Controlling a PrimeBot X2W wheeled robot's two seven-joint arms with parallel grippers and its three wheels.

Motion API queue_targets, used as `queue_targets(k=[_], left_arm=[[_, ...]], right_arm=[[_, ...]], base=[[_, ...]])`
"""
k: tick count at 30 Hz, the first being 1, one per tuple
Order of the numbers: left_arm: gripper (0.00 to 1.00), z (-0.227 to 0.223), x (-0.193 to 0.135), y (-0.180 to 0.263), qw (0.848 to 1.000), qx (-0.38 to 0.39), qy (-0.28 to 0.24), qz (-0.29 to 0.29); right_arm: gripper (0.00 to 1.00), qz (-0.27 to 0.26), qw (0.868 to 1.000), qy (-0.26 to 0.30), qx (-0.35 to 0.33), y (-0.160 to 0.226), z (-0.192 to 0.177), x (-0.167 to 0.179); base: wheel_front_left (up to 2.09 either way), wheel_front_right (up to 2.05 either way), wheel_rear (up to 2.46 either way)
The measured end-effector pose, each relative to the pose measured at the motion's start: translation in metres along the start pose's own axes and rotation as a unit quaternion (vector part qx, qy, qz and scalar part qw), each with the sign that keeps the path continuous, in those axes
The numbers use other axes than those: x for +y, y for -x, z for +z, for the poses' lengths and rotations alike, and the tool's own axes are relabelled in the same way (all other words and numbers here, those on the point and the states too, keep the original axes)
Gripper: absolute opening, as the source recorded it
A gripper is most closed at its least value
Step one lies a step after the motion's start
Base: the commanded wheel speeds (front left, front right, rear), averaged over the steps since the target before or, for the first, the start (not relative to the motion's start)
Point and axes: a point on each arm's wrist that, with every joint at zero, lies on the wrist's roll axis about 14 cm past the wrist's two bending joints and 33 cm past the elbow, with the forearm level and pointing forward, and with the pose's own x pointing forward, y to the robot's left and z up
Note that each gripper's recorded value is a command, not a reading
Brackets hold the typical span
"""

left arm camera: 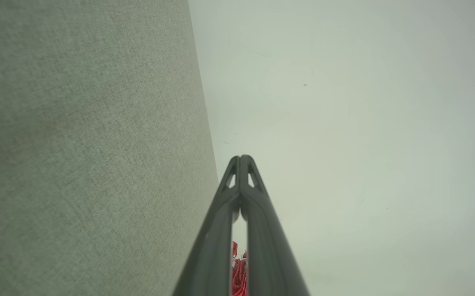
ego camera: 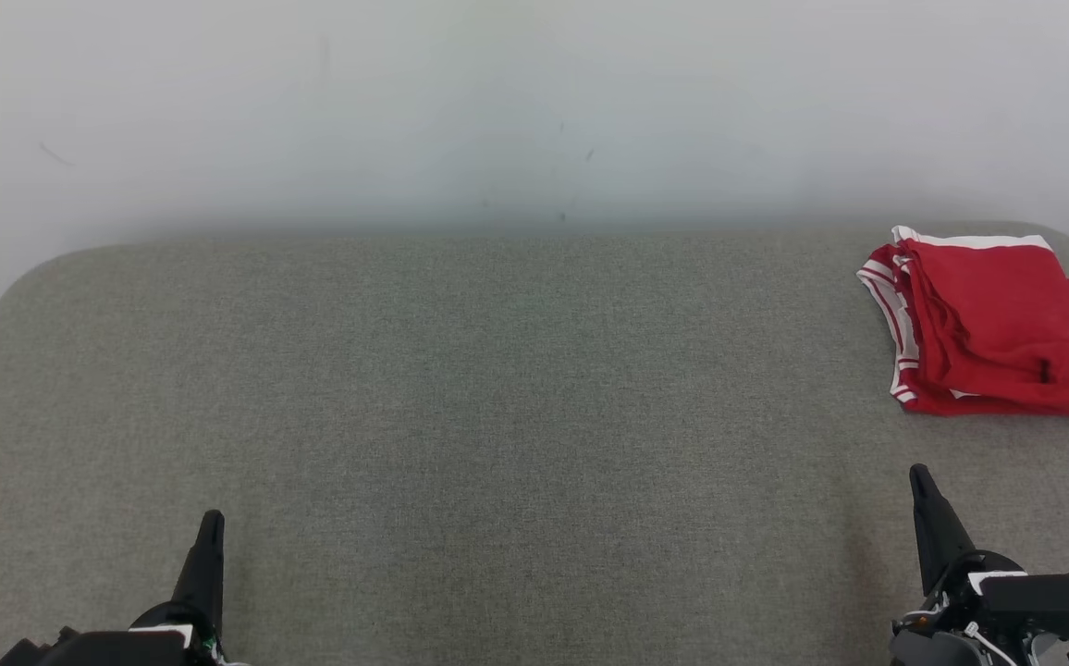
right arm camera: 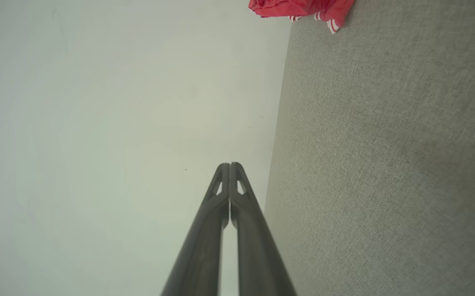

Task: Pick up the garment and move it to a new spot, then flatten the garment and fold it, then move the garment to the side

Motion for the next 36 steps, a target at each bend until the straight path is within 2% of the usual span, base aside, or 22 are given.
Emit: queue_targets(k=[7,36], left_arm=[[0.00,-0.0006,-0.0012,-0.0010,1.000,0.002,0.023,-0.003],[0.00,-0.0006,-0.0016,-0.0012,1.000,0.002,0.023,-0.004]], right_arm=[[0.00,0.003,1.000,-0.022,-0.001,-0.0007,0.0011,0.0012],[0.00,0.003,1.000,-0.022,0.000,-0.0008,0.0008,0.0014]], base=[[0.00,0.00,0.00],[0.00,0.00,0.00]])
